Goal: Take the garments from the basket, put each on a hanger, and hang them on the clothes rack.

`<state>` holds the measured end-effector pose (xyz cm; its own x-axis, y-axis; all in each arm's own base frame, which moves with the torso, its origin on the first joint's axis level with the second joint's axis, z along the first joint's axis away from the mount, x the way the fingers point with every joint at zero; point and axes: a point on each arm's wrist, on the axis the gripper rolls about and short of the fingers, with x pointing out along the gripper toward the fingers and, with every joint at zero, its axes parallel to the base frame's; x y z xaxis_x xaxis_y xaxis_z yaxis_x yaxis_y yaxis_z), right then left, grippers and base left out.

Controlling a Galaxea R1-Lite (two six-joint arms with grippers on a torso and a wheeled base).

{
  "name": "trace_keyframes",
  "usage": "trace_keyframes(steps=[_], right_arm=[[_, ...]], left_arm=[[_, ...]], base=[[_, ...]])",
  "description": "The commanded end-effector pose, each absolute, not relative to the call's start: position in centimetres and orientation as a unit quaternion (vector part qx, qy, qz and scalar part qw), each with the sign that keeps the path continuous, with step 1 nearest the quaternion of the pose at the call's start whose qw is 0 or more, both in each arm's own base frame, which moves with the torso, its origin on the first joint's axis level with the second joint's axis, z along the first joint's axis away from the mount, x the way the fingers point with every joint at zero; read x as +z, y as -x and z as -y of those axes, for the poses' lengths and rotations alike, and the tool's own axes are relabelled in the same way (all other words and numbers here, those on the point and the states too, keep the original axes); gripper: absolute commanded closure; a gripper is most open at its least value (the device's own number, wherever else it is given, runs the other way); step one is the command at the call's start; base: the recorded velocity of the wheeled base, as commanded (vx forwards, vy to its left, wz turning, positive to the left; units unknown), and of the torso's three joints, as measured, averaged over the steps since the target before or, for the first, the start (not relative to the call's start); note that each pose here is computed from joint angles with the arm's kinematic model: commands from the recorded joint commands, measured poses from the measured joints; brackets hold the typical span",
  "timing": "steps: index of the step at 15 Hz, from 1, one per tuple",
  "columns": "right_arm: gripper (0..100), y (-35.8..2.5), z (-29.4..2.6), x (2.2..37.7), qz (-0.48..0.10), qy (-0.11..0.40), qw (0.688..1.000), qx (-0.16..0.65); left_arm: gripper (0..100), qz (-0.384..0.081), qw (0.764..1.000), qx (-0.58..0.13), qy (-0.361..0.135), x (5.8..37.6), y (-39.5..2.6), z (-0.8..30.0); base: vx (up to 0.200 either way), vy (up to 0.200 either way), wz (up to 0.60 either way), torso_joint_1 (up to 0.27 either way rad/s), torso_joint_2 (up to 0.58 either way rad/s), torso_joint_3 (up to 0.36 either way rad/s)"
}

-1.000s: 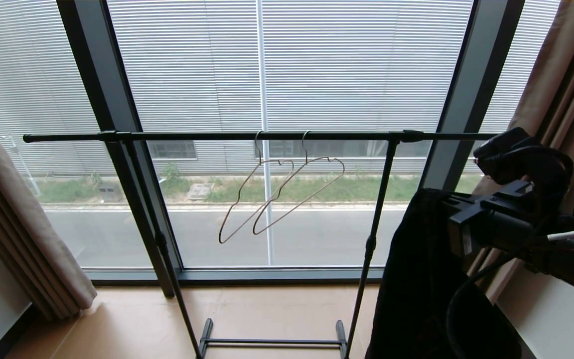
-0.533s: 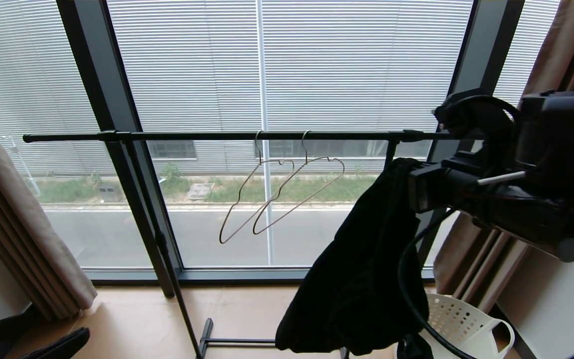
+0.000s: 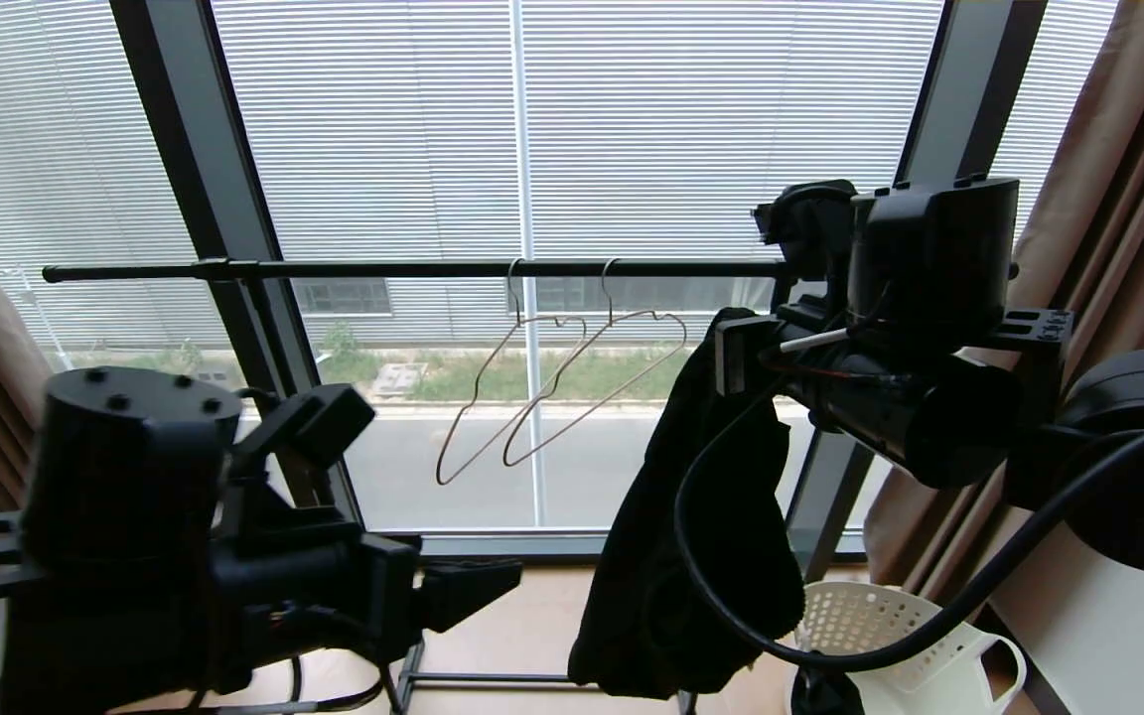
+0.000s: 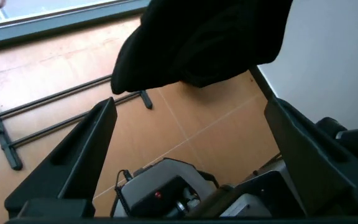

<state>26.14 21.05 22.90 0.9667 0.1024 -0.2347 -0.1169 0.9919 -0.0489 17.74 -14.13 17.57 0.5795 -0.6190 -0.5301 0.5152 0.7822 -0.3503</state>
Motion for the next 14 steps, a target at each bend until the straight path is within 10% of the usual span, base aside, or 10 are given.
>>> trace_keyframes(steps=[1, 14], right_arm=[[100, -25.9, -21.5, 22.7, -0.118, 0.033, 0.990, 0.062], [100, -25.4, -21.8, 23.1, -0.113, 0.021, 0.991, 0.069]], left_arm=[[0, -0.368, 0.861, -0.346, 0.056, 15.4, -20.5, 19.3], [0, -0.398, 0.845, -0.348, 0.080, 10.7, -24.3, 26.4]], base=[[0.000, 0.000, 0.00, 0.000, 0.00, 0.000], [0.000, 0.000, 0.00, 0.000, 0.00, 0.000]])
